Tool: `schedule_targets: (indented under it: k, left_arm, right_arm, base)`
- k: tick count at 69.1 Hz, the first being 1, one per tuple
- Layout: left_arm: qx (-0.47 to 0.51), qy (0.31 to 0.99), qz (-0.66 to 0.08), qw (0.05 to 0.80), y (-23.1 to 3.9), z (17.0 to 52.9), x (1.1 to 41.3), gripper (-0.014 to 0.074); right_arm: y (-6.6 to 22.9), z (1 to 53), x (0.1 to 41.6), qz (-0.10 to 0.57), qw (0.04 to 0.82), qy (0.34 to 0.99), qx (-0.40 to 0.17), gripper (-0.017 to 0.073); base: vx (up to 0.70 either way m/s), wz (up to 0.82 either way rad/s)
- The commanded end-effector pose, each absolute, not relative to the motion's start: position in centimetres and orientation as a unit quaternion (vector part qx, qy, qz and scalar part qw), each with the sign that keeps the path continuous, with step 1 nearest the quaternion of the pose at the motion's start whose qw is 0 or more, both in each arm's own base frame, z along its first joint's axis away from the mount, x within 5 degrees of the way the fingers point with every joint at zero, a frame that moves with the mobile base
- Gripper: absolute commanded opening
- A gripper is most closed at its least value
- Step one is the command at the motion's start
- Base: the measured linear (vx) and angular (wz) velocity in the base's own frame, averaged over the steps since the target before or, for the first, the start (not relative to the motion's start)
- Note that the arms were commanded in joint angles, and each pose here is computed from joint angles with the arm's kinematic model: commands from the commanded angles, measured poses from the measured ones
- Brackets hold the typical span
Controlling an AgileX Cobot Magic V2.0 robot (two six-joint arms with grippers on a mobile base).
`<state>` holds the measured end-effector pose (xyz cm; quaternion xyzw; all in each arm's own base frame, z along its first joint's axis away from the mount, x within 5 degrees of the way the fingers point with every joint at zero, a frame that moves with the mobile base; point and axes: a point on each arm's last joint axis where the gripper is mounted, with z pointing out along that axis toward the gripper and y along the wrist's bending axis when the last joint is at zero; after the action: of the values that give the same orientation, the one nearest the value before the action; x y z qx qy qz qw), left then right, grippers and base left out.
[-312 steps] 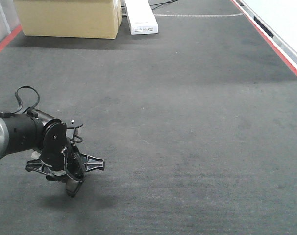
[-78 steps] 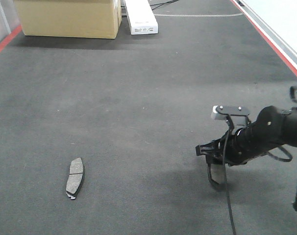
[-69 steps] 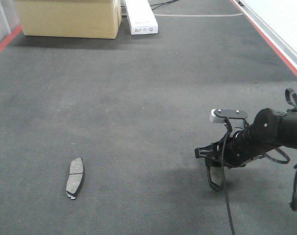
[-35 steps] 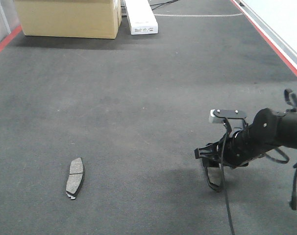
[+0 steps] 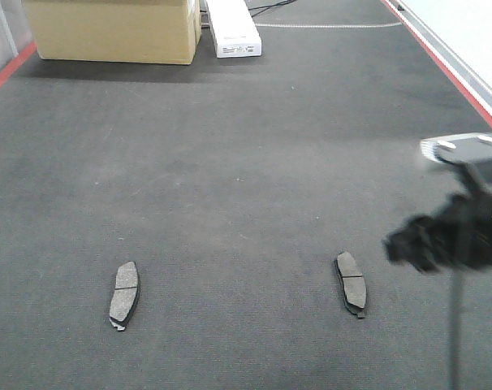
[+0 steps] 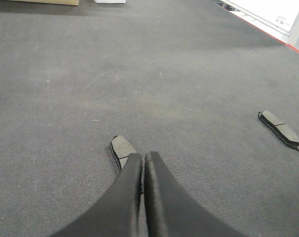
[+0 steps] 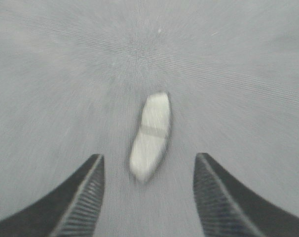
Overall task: Move and align brake pads A on conveyor
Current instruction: 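Open the right gripper to release the pad and lift away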
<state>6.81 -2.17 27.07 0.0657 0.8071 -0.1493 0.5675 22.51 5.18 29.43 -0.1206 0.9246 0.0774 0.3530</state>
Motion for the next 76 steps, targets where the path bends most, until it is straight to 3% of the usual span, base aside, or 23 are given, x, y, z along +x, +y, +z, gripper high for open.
schedule_targets:
  k: [1, 16, 37, 52, 76]
  left_arm:
    - [0.074, 0.78, -0.165, 0.6, -2.4, 28.4, 6.9, -0.0006]
    - [0.074, 0.78, -0.165, 0.6, -2.4, 28.4, 6.9, -0.0006]
    - [0.074, 0.78, -0.165, 0.6, -2.4, 28.4, 6.9, -0.0006]
    - [0.074, 0.78, -0.165, 0.6, -2.4, 28.4, 6.9, -0.0006]
    - [0.074, 0.78, -0.165, 0.6, -2.4, 28.4, 6.9, -0.0006]
  right_arm:
    - [4.5, 31.2, 19.6, 0.075, 0.415, 0.899, -0.121, 0.0354]
    - [3.5, 30.0, 14.1, 0.066, 0.458, 0.876, -0.137, 0.0323]
    - [2.4, 28.6, 8.6, 0.055, 0.548, 0.821, -0.147, -0.0015]
    - [2.1, 29.0, 7.1, 0.054, 0.595, 0.789, -0.142, -0.0008]
    - [2.1, 29.0, 7.0, 0.057, 0.595, 0.789, -0.141, -0.0008]
  base:
    - [0.0, 0.0]
    - [0.0, 0.0]
    - [0.0, 0.0]
    - [0.0, 0.0]
    - [0.0, 0.0]
